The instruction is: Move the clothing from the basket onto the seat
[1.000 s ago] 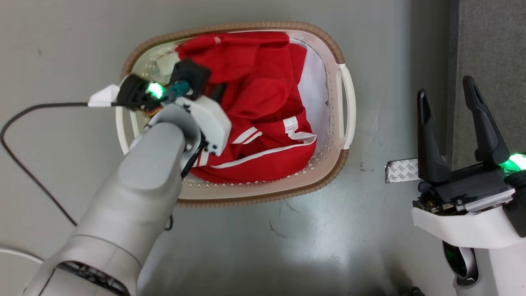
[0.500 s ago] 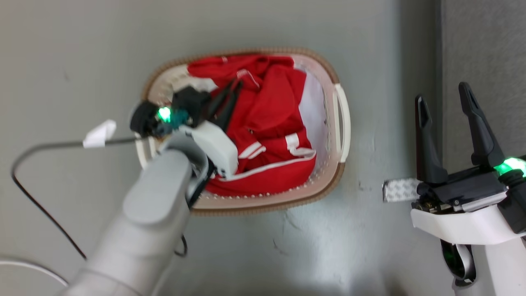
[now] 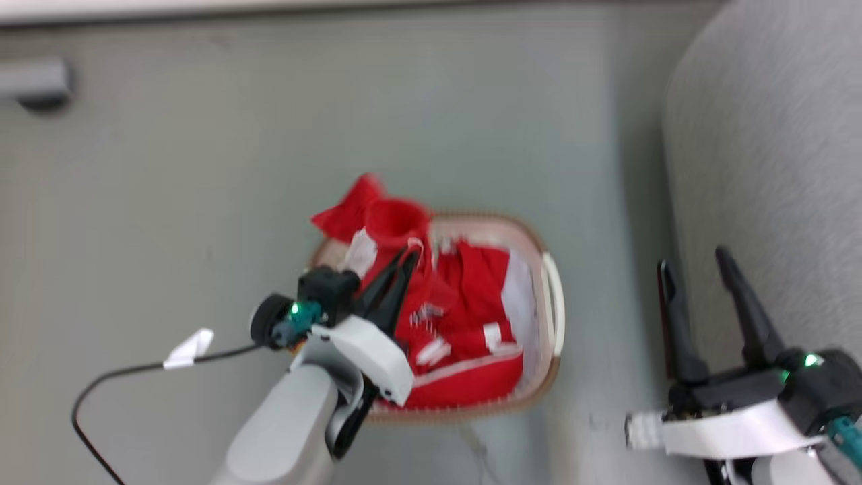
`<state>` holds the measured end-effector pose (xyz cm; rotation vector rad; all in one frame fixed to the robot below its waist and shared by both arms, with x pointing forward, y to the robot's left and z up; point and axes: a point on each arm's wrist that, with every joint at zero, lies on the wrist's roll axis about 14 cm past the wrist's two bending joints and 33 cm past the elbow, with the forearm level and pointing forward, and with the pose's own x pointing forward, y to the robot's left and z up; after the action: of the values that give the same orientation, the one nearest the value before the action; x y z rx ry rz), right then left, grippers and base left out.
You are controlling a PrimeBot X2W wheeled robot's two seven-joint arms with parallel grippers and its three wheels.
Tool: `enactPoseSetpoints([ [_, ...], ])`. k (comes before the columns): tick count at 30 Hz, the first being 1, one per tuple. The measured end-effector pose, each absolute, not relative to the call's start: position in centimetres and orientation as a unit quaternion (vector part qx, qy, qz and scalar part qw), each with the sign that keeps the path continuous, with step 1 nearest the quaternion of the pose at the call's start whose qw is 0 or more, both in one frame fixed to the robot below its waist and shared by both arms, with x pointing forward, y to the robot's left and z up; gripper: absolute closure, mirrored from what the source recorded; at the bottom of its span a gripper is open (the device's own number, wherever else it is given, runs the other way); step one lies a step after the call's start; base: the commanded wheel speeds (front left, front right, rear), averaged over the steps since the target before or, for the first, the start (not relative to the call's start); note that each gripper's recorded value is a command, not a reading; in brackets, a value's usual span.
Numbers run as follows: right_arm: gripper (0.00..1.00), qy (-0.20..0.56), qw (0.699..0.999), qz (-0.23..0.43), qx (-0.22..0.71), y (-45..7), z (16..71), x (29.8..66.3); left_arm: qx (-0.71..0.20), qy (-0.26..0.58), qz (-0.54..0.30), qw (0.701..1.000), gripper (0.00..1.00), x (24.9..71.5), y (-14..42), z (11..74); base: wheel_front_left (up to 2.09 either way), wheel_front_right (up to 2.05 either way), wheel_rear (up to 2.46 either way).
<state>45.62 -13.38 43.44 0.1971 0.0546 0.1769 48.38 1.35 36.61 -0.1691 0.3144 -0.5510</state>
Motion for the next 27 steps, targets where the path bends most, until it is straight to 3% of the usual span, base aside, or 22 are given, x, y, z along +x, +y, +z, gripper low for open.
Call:
enactPoseSetpoints([
  [19, 0.0, -0.08, 0.981, 0.14, 0.11, -10.4, 53.6, 37.7, -0.069, -0.091, -0.283, 0.952, 1.0, 43.4, 1.3, 60.0, 0.0, 0.0, 0.0],
  [27, 0.0, -0.12, 0.971, 0.179, 0.103, -8.1, 56.5, 36.1, -0.066, -0.139, -0.294, 0.943, 1.0, 40.7, 0.9, 65.1, 0.0, 0.0, 0.0],
])
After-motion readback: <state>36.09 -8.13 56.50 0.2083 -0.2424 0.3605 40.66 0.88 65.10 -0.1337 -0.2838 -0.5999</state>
